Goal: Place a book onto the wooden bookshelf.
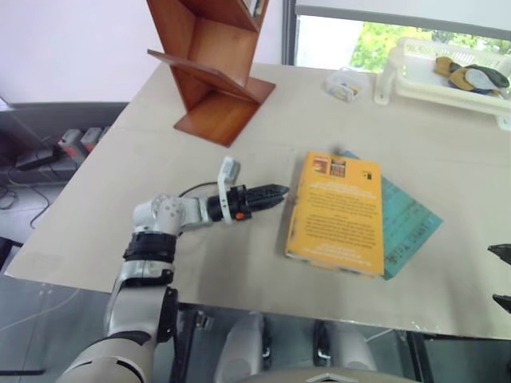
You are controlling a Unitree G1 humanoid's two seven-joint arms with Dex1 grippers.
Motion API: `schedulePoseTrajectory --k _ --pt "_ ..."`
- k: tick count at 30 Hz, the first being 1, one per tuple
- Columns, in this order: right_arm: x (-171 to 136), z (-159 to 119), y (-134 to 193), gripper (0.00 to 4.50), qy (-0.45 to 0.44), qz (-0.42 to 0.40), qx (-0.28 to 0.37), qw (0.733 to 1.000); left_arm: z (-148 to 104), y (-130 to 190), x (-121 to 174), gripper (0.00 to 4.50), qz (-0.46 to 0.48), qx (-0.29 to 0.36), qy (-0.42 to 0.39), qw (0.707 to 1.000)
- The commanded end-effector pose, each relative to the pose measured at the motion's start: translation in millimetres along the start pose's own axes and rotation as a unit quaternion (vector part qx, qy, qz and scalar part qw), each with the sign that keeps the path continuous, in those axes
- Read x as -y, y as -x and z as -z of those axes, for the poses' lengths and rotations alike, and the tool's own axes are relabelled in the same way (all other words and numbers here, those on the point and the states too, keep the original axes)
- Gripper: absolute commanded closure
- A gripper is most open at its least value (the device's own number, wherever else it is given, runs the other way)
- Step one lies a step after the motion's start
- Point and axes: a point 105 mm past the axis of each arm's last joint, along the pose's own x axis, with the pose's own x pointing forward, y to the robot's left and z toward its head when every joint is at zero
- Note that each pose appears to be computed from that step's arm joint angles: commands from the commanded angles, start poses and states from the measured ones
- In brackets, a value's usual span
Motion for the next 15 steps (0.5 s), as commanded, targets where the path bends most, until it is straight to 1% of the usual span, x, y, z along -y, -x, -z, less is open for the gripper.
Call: schedulePoseTrajectory --k 1,5,8,12,15 --pt "-3 -4 2 0.00 0.024 0.009 -0.002 1.000 -1 -11 3 0.03 0.025 -0.010 0.050 0.998" --pt "-2 -2 1 0.00 0.034 0.014 -0.003 0.999 11 -22 2 0.03 0.038 -0.047 0.083 0.995" --pt "0 -2 1 0.00 0.042 0.016 0.000 0.999 20 -30 -10 0.03 0.016 -0.074 0.094 0.993" --pt "0 0 3 0.00 0.046 0.021 0.000 0.999 18 -40 -7 0.03 0.035 -0.090 0.085 0.992" --pt "0 2 4 0.00 0.049 0.027 0.001 0.998 16 -43 1 0.03 0.067 -0.104 0.070 0.990"
